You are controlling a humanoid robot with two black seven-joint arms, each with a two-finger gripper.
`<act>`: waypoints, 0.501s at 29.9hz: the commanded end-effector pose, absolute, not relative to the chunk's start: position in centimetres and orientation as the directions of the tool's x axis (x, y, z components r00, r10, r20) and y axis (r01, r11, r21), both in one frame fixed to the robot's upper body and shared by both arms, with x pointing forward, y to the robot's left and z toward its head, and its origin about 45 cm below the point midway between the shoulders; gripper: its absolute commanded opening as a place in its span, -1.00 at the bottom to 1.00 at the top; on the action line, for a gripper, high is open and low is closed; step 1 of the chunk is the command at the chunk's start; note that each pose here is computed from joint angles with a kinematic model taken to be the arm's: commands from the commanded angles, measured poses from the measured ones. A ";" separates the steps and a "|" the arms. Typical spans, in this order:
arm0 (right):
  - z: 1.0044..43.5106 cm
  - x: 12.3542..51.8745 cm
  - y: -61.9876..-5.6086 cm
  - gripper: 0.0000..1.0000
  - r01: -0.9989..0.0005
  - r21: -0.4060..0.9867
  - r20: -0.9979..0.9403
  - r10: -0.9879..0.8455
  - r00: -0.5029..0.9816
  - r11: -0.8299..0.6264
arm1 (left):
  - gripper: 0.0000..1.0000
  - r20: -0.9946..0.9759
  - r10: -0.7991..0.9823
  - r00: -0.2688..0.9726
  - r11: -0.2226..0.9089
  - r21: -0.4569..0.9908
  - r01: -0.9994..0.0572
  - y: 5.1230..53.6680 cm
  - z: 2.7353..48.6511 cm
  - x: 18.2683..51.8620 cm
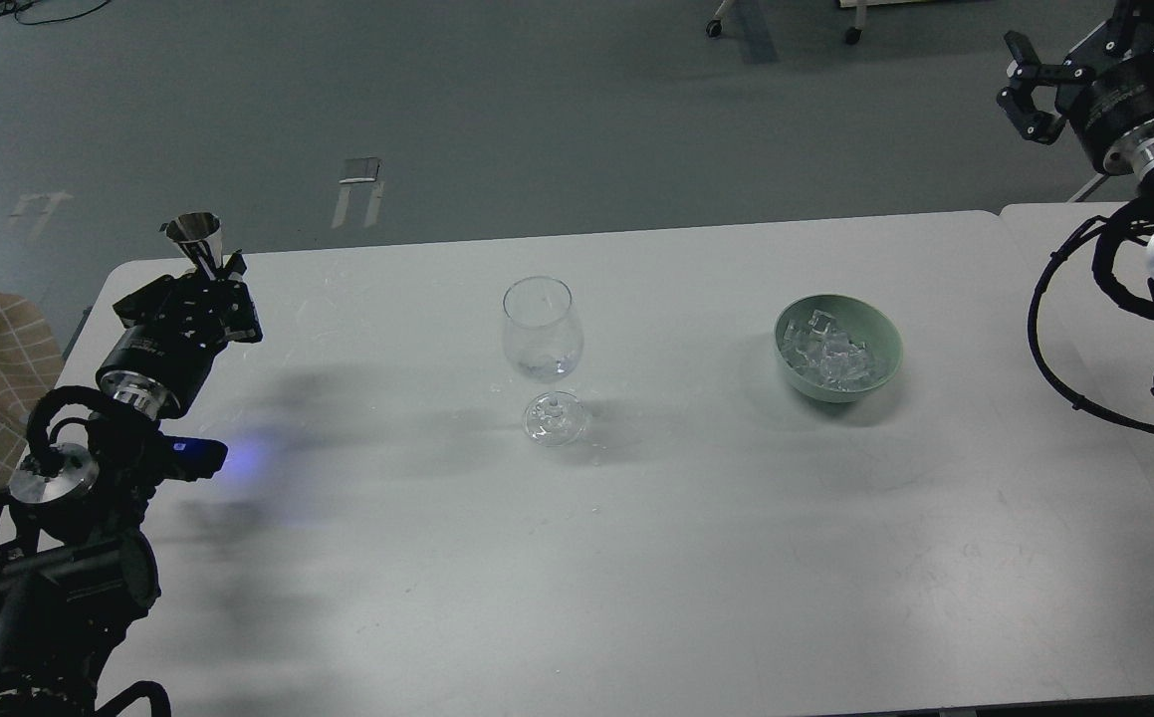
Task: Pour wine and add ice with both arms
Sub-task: 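Carry the jigger back away from the glass with the left gripper, then lower the jigger onto the table and open the left gripper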
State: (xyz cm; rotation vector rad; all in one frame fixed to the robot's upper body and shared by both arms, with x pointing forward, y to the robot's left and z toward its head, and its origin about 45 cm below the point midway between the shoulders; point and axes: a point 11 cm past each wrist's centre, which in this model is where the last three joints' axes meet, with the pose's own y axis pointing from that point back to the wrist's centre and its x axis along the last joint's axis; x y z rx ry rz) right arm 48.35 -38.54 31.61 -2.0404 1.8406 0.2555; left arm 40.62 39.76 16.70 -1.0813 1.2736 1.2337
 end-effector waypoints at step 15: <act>31.4 48.3 -38.5 1.00 -0.986 -0.151 -0.382 -0.916 0.124 -0.070 | -1.00 -0.994 0.001 -0.108 0.018 0.108 -0.994 40.2 13.9 40.6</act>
